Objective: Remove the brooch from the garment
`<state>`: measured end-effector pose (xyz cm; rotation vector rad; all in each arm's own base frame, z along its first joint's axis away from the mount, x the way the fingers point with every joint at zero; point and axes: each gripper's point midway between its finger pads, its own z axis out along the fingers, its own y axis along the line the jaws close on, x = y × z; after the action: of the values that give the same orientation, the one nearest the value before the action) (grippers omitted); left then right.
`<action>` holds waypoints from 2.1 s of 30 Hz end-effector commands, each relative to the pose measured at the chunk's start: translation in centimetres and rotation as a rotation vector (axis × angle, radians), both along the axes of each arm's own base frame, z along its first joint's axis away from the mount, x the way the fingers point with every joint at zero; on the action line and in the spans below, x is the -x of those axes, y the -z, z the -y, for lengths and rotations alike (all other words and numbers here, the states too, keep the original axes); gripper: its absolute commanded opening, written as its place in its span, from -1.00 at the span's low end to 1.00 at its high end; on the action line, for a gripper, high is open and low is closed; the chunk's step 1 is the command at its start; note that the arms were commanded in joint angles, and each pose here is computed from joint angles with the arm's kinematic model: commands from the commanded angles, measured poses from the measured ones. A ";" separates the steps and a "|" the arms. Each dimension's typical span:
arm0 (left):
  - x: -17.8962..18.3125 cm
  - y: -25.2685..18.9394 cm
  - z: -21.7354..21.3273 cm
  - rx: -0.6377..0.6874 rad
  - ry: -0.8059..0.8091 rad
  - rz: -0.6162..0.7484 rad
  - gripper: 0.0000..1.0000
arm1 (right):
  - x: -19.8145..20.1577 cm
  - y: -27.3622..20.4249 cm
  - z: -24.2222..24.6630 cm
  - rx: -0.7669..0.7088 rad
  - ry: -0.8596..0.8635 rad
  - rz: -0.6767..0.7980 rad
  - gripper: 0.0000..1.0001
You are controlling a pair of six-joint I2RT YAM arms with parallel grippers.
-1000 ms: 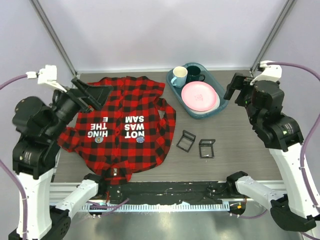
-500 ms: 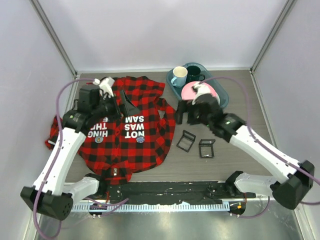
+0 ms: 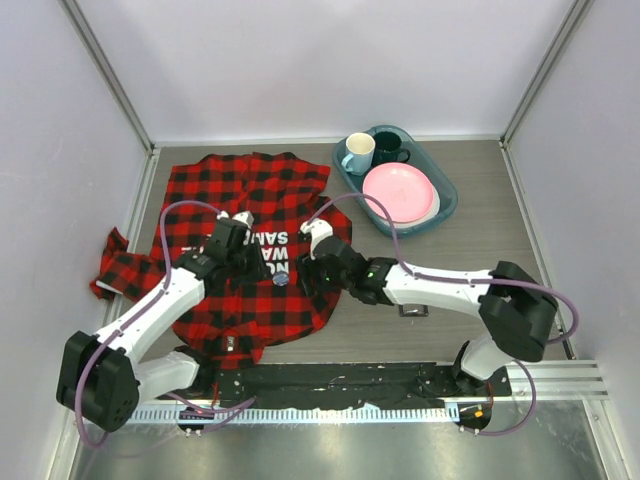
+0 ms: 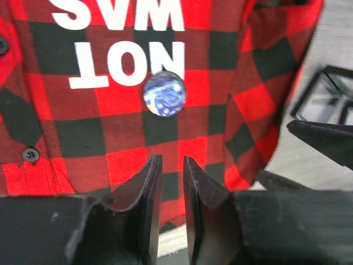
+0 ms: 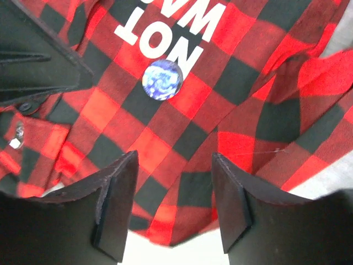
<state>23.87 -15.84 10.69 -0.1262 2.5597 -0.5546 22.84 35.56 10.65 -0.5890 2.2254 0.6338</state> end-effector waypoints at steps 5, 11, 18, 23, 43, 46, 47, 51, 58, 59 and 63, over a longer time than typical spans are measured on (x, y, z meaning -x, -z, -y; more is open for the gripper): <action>-3.0 0.4 -2.6 0.032 -0.298 0.186 -0.59 | -4.9 0.2 -3.0 0.120 -0.121 0.276 0.36; -1.7 2.5 -3.7 0.067 -0.386 0.184 -0.14 | -6.5 3.2 -5.1 0.250 -0.206 0.291 0.38; 0.2 5.2 -4.1 0.056 -0.389 0.122 -0.04 | -5.2 4.8 -7.3 0.324 -0.319 0.382 0.23; 0.9 6.2 -3.8 0.074 -0.378 0.090 -0.12 | -4.0 5.4 -8.3 0.319 -0.347 0.406 0.01; 2.6 7.4 -4.4 0.062 -0.374 0.059 -0.16 | -6.0 5.2 -7.2 0.345 -0.196 0.507 -0.08; 2.7 7.2 -4.6 0.062 -0.379 0.066 -0.15 | -6.1 4.7 -7.2 0.333 -0.181 0.517 -0.20; 2.7 7.0 -4.6 0.065 -0.379 0.073 -0.15 | -6.1 4.6 -7.3 0.328 -0.179 0.518 -0.21; 2.4 6.3 -4.4 0.075 -0.370 0.086 -0.15 | -6.3 4.1 -7.3 0.319 -0.167 0.526 -0.33; 1.7 4.7 -3.1 0.112 -0.331 0.087 -0.15 | -6.3 3.5 -7.1 0.284 -0.159 0.517 -0.63; 1.4 4.2 -2.9 0.121 -0.327 0.094 -0.14 | -6.2 3.1 -7.2 0.266 -0.157 0.517 -0.67; 0.9 3.5 -2.2 0.137 -0.305 0.095 -0.14 | -6.2 2.8 -7.1 0.239 -0.148 0.506 -0.87</action>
<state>21.45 -12.35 4.76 -0.5552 2.3975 -0.5286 28.15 42.21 4.14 -1.0458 1.8409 0.1745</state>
